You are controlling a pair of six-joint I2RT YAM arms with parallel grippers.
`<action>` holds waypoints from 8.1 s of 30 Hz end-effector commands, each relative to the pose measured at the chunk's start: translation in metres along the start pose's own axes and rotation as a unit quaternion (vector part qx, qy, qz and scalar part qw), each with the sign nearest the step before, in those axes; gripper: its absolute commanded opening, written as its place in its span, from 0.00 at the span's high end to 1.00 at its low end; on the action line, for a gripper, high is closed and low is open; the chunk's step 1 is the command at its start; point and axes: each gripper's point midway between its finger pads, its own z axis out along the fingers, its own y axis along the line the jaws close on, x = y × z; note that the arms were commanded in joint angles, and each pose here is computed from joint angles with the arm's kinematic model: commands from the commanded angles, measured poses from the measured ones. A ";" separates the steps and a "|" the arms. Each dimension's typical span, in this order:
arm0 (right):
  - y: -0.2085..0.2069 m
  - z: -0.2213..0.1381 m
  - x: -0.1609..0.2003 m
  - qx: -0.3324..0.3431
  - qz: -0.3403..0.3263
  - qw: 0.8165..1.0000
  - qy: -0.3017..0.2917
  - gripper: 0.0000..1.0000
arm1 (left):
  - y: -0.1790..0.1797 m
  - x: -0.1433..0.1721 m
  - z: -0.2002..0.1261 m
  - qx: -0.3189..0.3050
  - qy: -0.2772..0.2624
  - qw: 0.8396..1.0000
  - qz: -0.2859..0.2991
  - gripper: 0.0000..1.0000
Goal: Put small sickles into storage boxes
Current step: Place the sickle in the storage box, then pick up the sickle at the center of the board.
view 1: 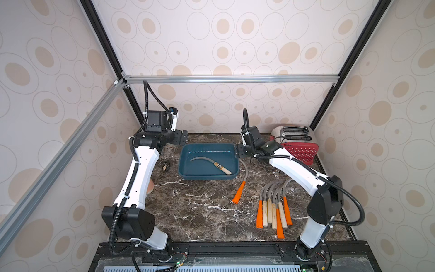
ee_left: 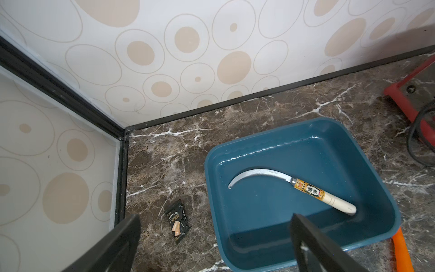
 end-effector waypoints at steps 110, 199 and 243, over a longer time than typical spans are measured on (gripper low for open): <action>0.020 0.061 0.224 0.059 0.131 0.946 0.292 0.32 | -0.036 0.006 0.043 -0.006 0.057 0.995 0.078 0.01; -0.040 0.032 0.286 0.133 0.181 0.927 0.299 0.98 | -0.057 -0.013 0.038 0.059 0.029 0.995 0.070 0.01; -0.047 0.027 0.217 0.044 0.244 0.943 0.223 0.99 | -0.059 -0.022 0.034 0.065 0.017 0.996 0.063 0.01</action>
